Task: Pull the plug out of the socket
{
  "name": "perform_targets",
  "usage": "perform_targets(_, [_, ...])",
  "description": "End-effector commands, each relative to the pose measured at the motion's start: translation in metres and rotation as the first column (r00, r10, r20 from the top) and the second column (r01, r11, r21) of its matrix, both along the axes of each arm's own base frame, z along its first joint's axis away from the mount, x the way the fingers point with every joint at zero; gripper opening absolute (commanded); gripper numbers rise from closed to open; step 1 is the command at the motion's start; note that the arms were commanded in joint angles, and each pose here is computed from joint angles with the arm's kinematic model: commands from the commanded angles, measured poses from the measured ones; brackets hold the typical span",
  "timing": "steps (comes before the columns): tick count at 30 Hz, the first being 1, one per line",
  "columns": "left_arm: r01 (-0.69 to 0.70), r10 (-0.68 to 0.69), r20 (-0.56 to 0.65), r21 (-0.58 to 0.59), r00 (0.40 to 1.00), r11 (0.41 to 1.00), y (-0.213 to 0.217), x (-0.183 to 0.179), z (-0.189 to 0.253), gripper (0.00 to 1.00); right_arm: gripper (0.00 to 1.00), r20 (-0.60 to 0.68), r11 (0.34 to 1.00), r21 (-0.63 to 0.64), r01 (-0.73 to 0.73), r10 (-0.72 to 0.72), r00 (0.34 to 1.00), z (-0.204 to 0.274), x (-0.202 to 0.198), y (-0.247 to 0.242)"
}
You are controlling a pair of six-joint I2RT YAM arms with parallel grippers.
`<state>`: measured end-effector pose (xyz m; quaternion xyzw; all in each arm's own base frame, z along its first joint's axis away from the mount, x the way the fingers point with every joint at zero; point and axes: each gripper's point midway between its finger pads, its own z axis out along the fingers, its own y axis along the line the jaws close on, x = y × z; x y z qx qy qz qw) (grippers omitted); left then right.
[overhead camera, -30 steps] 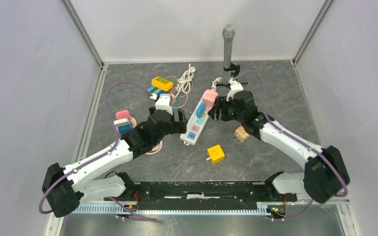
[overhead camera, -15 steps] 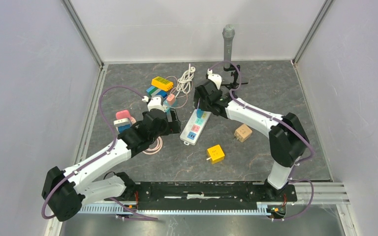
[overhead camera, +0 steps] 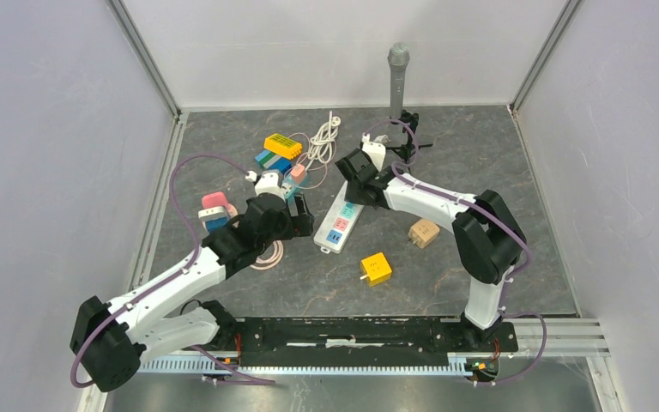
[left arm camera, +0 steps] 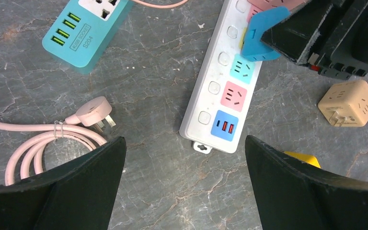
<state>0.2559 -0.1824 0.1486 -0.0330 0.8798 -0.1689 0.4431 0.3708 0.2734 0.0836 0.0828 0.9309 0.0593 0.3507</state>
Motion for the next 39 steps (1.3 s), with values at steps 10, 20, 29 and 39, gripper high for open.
perform_targets(10, [0.07, -0.071, -0.048, -0.019, 0.996, 0.997, -0.021, 0.007, -0.013, 1.0, 0.08, -0.022, 0.992, 0.123, 0.0, 0.003, 1.0, 0.003, -0.019, 0.006])
perform_targets(20, [0.162, -0.163, -0.107, -0.021, 0.981, 0.987, -0.042, 0.011, -0.04, 0.99, 0.0, -0.105, 0.961, 0.277, -0.023, 0.054, 0.993, 0.004, -0.06, 0.023])
perform_targets(29, [0.196, -0.197, -0.161, -0.023, 0.967, 0.98, -0.048, 0.006, -0.064, 0.95, 0.42, -0.088, 0.973, 0.227, -0.046, 0.067, 0.994, 0.003, -0.066, 0.03])
perform_targets(39, [0.211, -0.213, -0.168, -0.029, 0.962, 0.977, -0.046, -0.002, -0.076, 0.78, 0.6, -0.026, 0.961, 0.232, -0.152, 0.162, 0.986, 0.015, -0.052, 0.049])
